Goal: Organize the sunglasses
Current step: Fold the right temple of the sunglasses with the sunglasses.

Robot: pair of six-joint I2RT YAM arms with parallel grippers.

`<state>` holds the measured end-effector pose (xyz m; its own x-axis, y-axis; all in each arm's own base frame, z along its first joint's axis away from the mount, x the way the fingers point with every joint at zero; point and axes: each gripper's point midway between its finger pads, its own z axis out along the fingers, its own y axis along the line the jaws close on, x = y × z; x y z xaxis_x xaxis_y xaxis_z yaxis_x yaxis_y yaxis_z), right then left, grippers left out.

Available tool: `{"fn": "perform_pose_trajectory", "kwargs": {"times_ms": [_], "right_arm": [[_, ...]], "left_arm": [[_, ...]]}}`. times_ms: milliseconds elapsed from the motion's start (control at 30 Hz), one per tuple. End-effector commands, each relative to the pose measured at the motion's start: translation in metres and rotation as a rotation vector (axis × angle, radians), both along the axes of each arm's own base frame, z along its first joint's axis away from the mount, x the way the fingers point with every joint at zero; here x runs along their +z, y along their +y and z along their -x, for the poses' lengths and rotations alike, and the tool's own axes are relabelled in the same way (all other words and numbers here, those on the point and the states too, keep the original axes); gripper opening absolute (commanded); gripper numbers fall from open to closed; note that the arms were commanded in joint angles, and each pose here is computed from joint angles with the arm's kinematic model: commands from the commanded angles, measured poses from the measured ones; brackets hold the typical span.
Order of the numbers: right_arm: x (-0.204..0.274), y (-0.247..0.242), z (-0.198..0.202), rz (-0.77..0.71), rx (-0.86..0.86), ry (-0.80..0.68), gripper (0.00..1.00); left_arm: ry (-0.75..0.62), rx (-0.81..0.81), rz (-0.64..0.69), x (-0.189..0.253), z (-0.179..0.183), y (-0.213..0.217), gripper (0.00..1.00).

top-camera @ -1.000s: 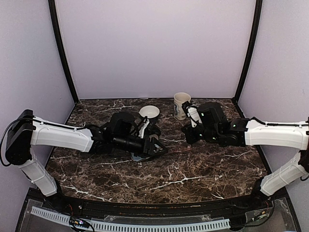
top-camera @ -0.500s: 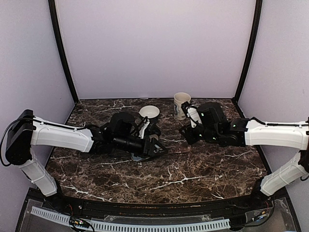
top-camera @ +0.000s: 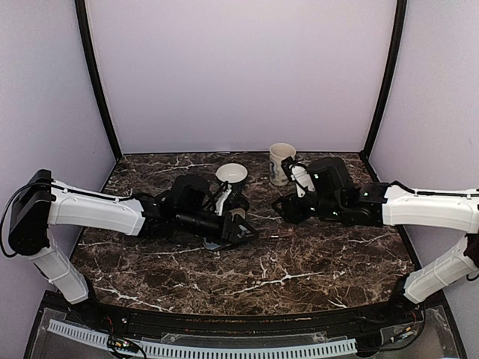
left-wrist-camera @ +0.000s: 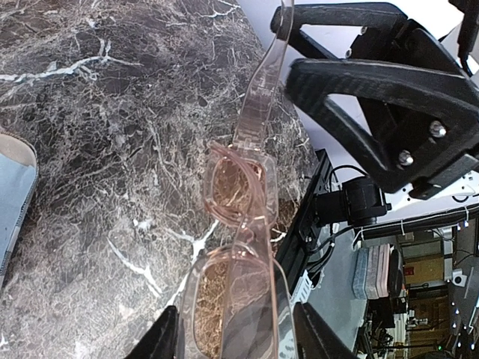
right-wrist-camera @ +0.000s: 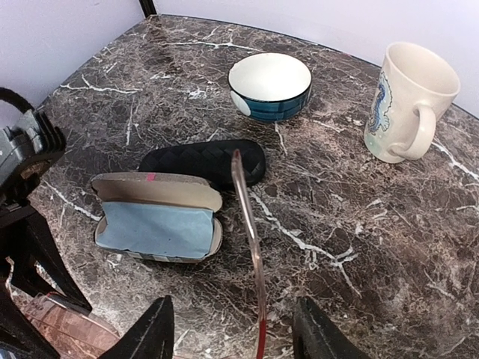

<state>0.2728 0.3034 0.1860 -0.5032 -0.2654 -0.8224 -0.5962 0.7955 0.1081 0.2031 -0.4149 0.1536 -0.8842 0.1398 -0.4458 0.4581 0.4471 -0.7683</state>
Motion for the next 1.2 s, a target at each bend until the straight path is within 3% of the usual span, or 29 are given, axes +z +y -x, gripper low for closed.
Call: {"fn": "perform_pose_trajectory", "kwargs": {"times_ms": [0,367,667,1167], "right_arm": [[0.009,0.009,0.011,-0.058,0.051,0.018,0.57],[-0.004,0.029,0.025,-0.131,0.151,0.090,0.59],[-0.007,0.053,0.058,-0.233,0.356,0.162,0.60],[-0.026,0.054,0.085,-0.226,0.484,0.236,0.63]], "left_arm": [[-0.042,-0.009,0.021,0.014,-0.003,-0.004,0.03],[-0.050,-0.009,0.017,0.015,-0.004,-0.004,0.00],[-0.064,0.000,0.010,0.015,-0.005,-0.002,0.00],[-0.089,0.017,0.013,0.015,-0.005,0.007,0.00]]}}
